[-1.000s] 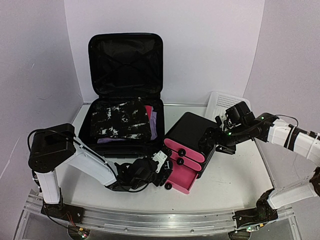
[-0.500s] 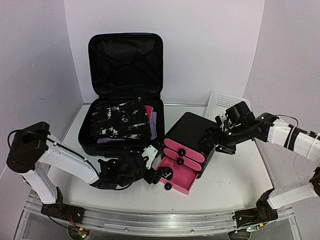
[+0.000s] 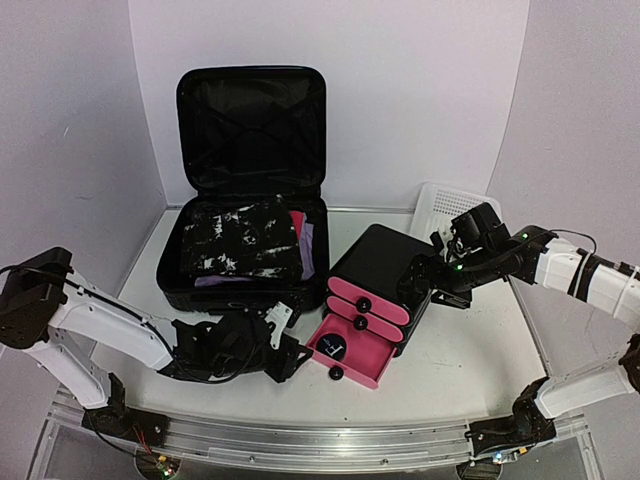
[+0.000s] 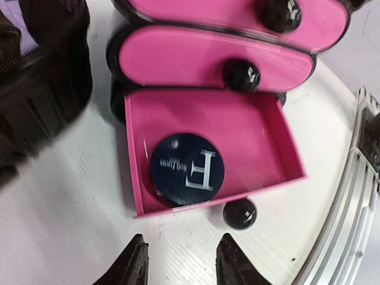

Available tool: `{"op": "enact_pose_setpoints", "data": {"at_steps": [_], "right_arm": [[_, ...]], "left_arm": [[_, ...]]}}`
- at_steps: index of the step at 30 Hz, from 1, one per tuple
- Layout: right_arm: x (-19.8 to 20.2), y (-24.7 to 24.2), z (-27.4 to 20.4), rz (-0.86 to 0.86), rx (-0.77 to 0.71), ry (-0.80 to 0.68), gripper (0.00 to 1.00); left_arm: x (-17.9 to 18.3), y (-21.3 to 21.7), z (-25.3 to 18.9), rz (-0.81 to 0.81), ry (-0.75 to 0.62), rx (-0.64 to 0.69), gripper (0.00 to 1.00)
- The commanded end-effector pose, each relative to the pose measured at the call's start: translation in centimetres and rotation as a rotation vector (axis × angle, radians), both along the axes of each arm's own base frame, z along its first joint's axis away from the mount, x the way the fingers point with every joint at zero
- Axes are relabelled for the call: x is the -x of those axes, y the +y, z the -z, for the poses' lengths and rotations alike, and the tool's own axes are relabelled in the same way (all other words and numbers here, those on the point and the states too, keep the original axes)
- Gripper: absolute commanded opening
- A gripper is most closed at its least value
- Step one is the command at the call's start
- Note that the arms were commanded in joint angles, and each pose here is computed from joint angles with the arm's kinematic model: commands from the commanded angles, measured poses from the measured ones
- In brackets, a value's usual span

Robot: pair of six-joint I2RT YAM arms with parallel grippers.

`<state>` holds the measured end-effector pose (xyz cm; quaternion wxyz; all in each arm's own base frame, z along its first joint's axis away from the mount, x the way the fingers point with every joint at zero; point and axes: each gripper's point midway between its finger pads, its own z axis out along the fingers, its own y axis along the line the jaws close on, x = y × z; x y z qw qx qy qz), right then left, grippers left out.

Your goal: Open, take out, and arrange the luggage

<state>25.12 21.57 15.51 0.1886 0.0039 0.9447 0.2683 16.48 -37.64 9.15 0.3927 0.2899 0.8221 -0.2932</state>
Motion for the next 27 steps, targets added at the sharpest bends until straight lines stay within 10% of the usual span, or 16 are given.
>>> {"op": "enact_pose_setpoints", "data": {"at_steps": [1,27], "right_arm": [[0.4,-0.4,1.0,-0.005,0.043,0.023,0.98],[0.7,0.4,1.4,-0.01,0.016,0.044,0.98]], "left_arm": [[0.3,-0.7,2.4,-0.045,0.139,0.014,0.35],[-7.2,-9.8,1.5,-0.025,0.043,0.047,0.37]]}}
